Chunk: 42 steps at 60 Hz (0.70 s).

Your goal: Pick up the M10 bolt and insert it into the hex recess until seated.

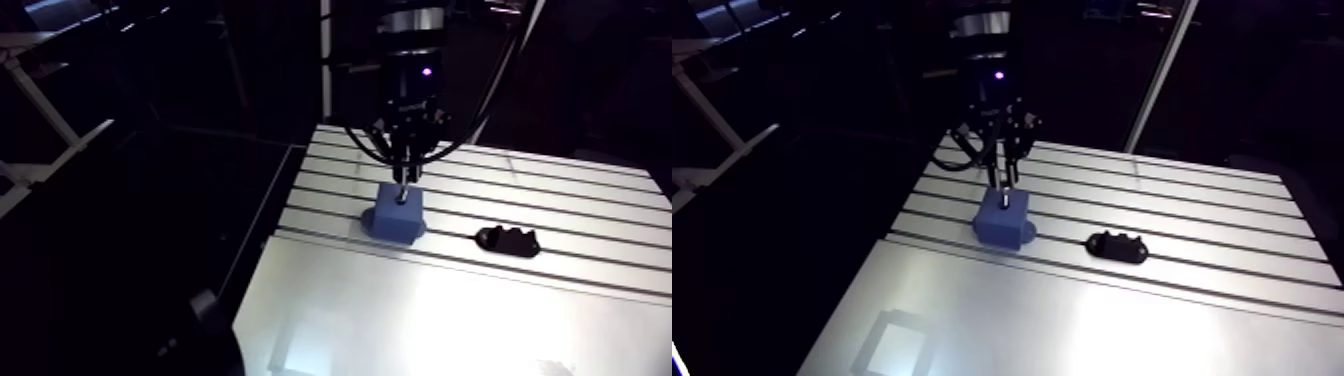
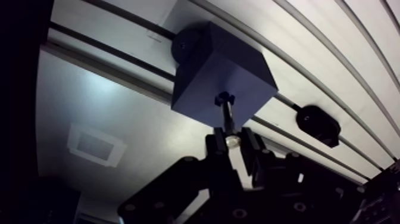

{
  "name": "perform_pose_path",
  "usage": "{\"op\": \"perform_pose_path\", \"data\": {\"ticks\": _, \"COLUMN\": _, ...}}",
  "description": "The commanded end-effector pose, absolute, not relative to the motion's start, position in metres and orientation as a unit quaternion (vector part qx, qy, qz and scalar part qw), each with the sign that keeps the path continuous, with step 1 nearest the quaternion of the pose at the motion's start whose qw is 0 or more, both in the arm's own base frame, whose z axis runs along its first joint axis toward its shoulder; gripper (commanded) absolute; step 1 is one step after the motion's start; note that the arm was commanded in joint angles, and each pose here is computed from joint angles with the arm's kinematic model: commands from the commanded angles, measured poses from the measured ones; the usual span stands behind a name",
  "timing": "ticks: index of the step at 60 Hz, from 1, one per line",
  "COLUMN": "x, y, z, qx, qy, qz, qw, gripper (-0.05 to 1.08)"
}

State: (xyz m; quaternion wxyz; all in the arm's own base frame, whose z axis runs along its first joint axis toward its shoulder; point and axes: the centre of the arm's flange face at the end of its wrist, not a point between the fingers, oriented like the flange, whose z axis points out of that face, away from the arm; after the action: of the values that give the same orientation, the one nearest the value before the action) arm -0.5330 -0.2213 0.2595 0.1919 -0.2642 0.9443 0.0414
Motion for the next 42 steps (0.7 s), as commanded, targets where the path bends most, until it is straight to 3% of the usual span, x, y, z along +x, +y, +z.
{"op": "perform_pose_path", "data": {"ticks": 1, "x": -0.5318, "y": -0.2212, "z": 0.2571, "qx": -0.264, "qy": 0.944, "qz": 0.0414, "qw": 0.194, "gripper": 1.08}}
{"op": "perform_pose_path", "data": {"ticks": 42, "x": -0.5335, "y": -0.2219, "z": 0.2516, "qx": -0.264, "qy": 0.945, "qz": 0.0398, "qw": 0.186, "gripper": 1.08}}
